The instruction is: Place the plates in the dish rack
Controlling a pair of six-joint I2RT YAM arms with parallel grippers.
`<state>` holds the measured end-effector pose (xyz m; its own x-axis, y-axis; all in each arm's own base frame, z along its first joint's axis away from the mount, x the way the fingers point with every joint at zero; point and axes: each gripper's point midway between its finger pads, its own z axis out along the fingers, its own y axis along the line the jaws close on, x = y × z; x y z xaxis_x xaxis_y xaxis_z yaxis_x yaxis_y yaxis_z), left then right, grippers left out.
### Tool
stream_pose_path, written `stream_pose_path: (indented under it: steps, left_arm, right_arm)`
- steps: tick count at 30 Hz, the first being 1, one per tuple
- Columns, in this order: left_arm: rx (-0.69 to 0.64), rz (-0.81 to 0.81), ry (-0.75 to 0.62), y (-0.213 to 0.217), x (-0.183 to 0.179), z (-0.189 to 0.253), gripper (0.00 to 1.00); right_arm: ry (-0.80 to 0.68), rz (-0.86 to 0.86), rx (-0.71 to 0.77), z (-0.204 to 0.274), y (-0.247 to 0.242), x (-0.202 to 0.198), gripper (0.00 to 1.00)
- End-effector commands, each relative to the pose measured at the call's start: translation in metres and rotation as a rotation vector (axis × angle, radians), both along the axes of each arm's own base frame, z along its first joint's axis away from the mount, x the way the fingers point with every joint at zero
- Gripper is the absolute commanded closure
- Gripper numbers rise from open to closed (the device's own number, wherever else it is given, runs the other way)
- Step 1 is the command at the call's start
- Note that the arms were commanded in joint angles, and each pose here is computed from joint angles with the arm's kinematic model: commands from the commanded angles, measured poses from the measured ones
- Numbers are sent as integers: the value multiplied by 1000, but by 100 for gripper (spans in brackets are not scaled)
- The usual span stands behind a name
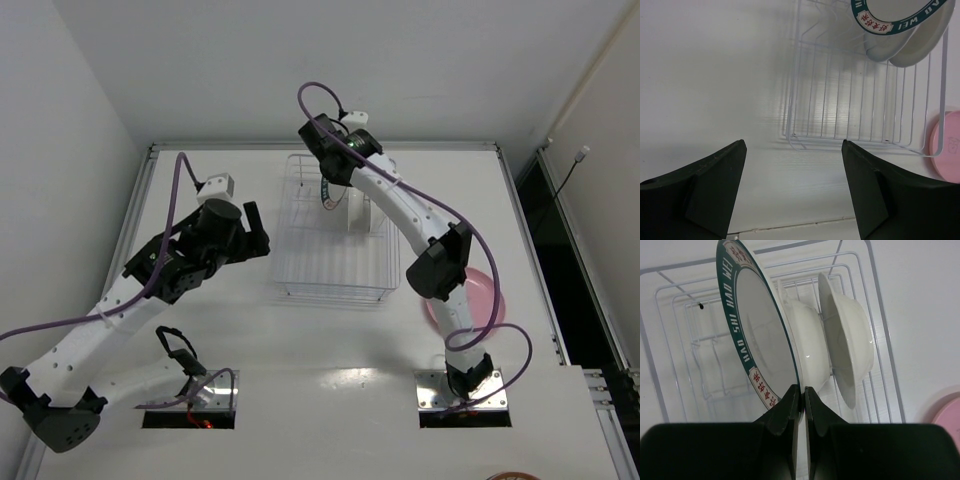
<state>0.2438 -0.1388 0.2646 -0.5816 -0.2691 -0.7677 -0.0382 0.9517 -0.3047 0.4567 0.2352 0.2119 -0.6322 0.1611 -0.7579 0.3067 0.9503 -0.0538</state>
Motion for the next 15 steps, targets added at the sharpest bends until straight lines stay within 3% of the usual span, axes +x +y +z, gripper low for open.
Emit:
stream_pose_path:
  steps: [1, 15]
  left_arm:
    - [-15, -17, -41, -2, -1, 11, 25]
    - [-50, -27, -72, 5, -13, 21, 25]
  right_arm:
    - [-71, -43, -32, 13, -5, 6, 100]
    - [-172, -69, -75, 23, 14, 2, 100]
